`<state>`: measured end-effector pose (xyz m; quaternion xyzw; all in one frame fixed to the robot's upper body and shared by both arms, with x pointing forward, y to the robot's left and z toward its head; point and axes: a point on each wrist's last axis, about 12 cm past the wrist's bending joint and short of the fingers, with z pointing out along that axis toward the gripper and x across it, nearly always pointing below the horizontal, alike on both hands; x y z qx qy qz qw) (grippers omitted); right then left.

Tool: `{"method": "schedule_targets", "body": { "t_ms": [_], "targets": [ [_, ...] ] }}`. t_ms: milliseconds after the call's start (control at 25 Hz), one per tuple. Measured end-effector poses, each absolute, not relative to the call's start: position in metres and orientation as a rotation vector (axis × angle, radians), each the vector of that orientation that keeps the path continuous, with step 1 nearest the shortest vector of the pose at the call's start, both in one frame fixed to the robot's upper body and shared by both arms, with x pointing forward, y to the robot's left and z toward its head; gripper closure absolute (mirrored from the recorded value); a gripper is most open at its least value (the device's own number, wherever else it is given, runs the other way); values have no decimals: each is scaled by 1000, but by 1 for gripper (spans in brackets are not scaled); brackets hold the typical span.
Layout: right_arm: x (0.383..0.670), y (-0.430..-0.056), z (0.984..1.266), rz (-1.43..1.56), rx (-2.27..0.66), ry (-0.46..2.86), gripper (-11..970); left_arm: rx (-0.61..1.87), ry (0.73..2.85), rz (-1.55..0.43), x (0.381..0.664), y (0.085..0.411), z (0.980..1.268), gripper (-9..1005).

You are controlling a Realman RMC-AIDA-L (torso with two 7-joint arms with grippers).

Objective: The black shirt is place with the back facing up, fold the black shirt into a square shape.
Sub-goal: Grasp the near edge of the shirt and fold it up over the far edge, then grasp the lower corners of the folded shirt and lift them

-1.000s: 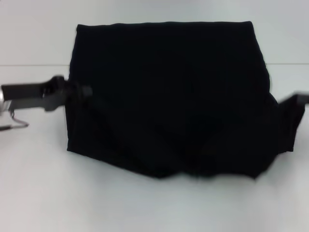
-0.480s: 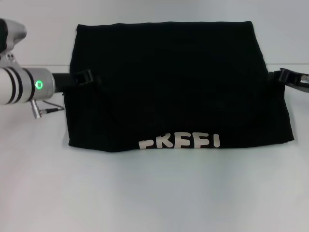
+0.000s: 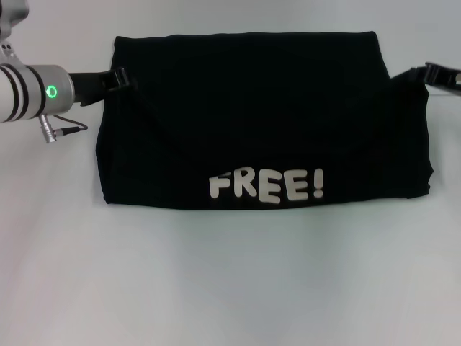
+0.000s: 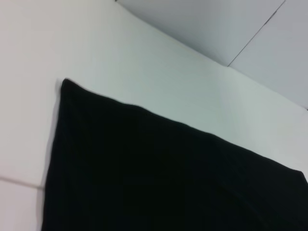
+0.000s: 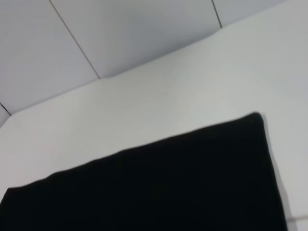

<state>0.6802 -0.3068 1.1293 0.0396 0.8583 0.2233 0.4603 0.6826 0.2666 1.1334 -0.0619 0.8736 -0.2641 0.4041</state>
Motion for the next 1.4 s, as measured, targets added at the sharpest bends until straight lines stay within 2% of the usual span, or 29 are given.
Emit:
{"method": "schedule_targets", "body": {
  "t_ms": [200, 560, 800, 1080, 1240, 1400],
  "targets": [
    [690, -301, 1134, 487, 67, 2115, 886, -142, 2209, -620, 685, 259, 1130, 937],
    [691, -278, 1118, 410, -4, 2172, 885, -99, 2248, -564, 683, 245, 1118, 934],
    [688, -283, 1118, 450, 5, 2197, 884, -50, 2272, -573, 680, 242, 1116, 921],
    [690, -297, 1130, 441, 48, 2331, 883, 11, 2334, -700, 675, 237, 1125, 906],
    [690, -306, 1155, 511, 56, 2337, 766, 4, 2360, -847, 664, 253, 1143, 897],
    [686, -305, 1180, 604, 14, 2333, 648, 18, 2408, -983, 644, 276, 1152, 756]
  ]
}}
